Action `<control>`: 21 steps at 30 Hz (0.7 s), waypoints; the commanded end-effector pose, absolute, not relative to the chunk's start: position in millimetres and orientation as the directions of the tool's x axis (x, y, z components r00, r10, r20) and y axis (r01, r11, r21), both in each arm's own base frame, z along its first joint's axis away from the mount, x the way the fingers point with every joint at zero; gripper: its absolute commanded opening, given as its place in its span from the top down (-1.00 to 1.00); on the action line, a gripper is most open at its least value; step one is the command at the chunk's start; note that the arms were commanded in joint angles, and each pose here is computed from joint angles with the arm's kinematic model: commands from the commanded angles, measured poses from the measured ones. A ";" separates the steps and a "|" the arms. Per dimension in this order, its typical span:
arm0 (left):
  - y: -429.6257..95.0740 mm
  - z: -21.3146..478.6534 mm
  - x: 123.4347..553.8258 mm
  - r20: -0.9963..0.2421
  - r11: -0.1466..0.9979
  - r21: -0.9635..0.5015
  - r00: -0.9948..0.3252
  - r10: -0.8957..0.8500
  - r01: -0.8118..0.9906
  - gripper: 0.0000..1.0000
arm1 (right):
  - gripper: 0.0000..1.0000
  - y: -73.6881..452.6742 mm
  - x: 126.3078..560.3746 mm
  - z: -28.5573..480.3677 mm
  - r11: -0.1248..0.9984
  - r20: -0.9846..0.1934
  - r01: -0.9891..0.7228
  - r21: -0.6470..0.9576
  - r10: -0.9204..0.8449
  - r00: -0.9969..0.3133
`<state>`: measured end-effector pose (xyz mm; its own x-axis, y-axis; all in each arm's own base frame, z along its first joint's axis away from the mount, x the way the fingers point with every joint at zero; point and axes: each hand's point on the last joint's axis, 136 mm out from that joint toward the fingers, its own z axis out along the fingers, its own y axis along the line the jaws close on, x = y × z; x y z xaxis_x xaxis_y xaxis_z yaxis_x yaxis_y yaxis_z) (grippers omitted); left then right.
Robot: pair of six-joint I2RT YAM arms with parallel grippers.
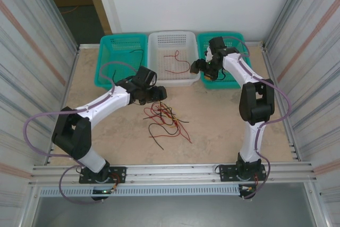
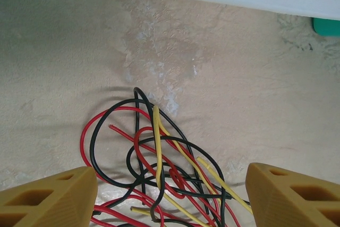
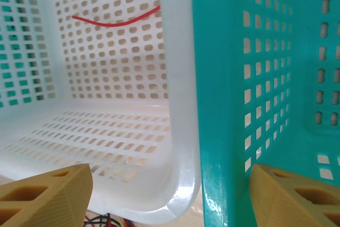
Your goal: Untangle the cables
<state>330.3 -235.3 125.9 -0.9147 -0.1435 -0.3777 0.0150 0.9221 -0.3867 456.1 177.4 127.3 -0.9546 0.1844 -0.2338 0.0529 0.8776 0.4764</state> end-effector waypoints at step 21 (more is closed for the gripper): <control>-253.7 87.4 345.2 -0.307 0.928 -0.372 -0.943 -0.132 -0.009 0.01 | -0.27 193.6 382.8 219.6 0.916 -0.423 -0.125 0.382 0.053 -0.905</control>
